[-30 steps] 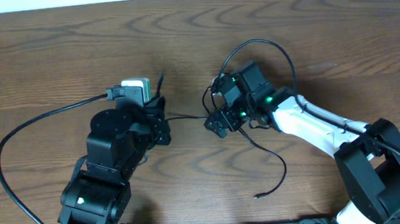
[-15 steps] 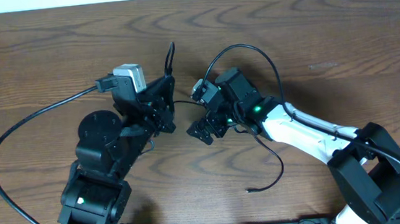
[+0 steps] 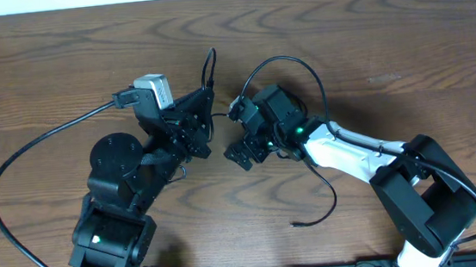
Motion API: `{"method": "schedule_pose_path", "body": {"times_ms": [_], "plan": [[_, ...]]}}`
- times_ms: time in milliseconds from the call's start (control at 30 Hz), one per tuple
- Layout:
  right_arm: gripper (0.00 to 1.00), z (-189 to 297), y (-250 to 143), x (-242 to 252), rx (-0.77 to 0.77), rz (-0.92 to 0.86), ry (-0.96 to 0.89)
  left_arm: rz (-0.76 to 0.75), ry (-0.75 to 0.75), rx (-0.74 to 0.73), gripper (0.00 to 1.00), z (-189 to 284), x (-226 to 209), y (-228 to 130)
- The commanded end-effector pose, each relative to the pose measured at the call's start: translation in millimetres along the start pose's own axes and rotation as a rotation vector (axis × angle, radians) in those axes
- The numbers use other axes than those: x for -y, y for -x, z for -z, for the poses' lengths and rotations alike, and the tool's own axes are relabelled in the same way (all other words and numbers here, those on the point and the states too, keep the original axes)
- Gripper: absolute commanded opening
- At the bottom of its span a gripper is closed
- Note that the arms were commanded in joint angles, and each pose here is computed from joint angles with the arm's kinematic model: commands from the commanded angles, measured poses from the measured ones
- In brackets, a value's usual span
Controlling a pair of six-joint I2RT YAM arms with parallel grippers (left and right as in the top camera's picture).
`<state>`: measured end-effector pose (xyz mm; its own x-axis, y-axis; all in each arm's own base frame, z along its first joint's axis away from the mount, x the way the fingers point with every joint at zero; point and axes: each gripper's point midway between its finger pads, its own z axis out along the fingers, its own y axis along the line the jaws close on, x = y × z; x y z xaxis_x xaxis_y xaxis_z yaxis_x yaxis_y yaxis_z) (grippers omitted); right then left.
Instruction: Untangle cables
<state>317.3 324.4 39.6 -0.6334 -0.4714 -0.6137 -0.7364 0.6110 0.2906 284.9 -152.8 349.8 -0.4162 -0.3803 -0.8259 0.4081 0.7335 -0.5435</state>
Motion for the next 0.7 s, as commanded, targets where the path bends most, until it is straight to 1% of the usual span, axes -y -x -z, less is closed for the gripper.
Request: {"method": "schedule_pose_path", "body": {"times_ms": [0,67,167,233,333,433,567,667], "plan": [[0.99,2.2,12.4,10.5,0.028,-0.001,-0.066,0.005,-0.029,0.025,0.08,4.7,8.7,9.9],[0.99,3.5,14.8,7.3,0.033,-0.006,-0.032,0.001,-0.024,0.021,0.09,4.4,7.6,8.7],[0.99,6.8,24.4,-19.6,0.049,0.009,0.120,-0.029,-0.011,0.005,0.09,3.6,4.4,4.8],[0.99,9.4,33.1,-27.3,0.065,0.025,0.153,-0.034,-0.002,-0.008,0.09,2.3,2.0,1.6],[0.99,14.4,47.9,-23.8,0.099,0.048,0.119,-0.034,0.006,-0.023,0.09,-0.5,-0.9,-1.8],[0.99,17.2,58.5,-11.4,0.120,0.063,0.043,-0.029,0.014,-0.038,0.09,-3.7,-3.8,-5.3],[0.99,17.6,51.8,15.2,0.088,0.072,-0.098,-0.029,0.014,-0.039,0.09,-5.1,-4.3,-5.6],[0.99,17.3,42.2,19.6,0.047,0.102,-0.122,-0.031,0.010,-0.033,0.09,-2.8,-2.7,-4.0]]}}
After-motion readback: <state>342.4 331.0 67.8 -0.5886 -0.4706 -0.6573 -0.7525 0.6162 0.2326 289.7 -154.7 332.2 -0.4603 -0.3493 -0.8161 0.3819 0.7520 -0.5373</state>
